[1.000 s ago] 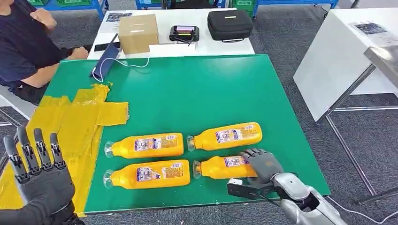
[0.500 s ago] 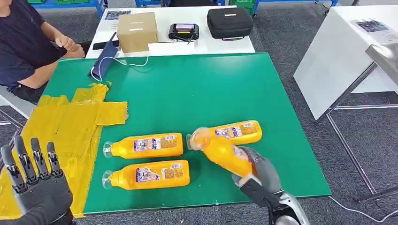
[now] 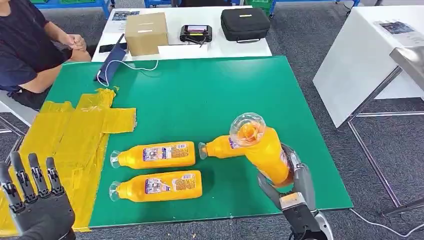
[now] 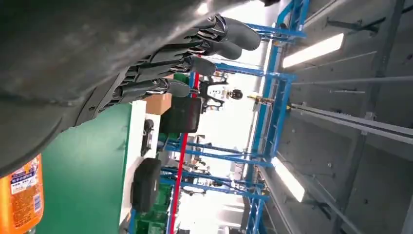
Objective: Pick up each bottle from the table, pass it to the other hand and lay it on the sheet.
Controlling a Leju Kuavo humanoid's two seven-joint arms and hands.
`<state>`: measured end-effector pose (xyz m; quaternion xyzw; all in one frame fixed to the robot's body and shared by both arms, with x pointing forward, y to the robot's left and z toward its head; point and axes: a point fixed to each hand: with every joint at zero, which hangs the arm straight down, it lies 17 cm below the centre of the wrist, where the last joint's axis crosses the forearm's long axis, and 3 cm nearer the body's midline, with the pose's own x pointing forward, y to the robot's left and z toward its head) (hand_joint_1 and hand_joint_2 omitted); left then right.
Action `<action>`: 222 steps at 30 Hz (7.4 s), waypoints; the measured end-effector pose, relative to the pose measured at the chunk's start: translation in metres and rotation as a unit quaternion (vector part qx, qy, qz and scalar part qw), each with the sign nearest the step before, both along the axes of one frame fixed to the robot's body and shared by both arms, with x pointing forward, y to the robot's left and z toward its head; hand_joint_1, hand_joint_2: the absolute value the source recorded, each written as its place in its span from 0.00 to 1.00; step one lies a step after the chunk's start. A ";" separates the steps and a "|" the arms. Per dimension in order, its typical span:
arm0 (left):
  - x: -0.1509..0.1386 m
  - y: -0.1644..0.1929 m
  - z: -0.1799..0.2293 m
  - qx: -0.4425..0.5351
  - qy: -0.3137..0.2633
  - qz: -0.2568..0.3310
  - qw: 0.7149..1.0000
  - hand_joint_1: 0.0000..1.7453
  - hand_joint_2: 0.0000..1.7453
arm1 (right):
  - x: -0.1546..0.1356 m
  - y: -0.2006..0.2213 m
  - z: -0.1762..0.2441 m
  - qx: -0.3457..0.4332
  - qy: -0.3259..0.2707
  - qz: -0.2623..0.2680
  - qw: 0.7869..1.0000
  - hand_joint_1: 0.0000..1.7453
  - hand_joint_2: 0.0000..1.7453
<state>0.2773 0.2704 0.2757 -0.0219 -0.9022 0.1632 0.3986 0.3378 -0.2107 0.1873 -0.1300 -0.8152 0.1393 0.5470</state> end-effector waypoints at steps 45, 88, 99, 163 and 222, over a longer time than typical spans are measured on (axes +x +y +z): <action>0.040 -0.056 -0.022 0.062 0.064 -0.087 0.992 0.00 1.00 | 0.083 0.203 0.065 -0.092 -0.016 0.200 0.975 1.00 1.00; 0.063 -0.042 -0.026 0.085 0.081 -0.038 0.992 0.00 1.00 | 0.049 0.332 -0.010 -0.268 0.049 0.299 0.915 1.00 1.00; 0.062 -0.032 -0.038 0.101 0.095 -0.035 0.990 0.00 1.00 | 0.009 0.345 -0.024 -0.291 0.043 0.349 0.890 1.00 1.00; 0.056 0.008 -0.038 0.248 0.119 0.161 0.948 1.00 1.00 | -0.016 0.312 -0.024 -0.279 -0.026 0.325 0.903 0.00 0.00; 0.151 0.064 -0.188 0.716 0.240 0.248 0.607 0.00 0.00 | -0.021 0.302 -0.094 -0.388 0.054 0.346 0.852 0.00 1.00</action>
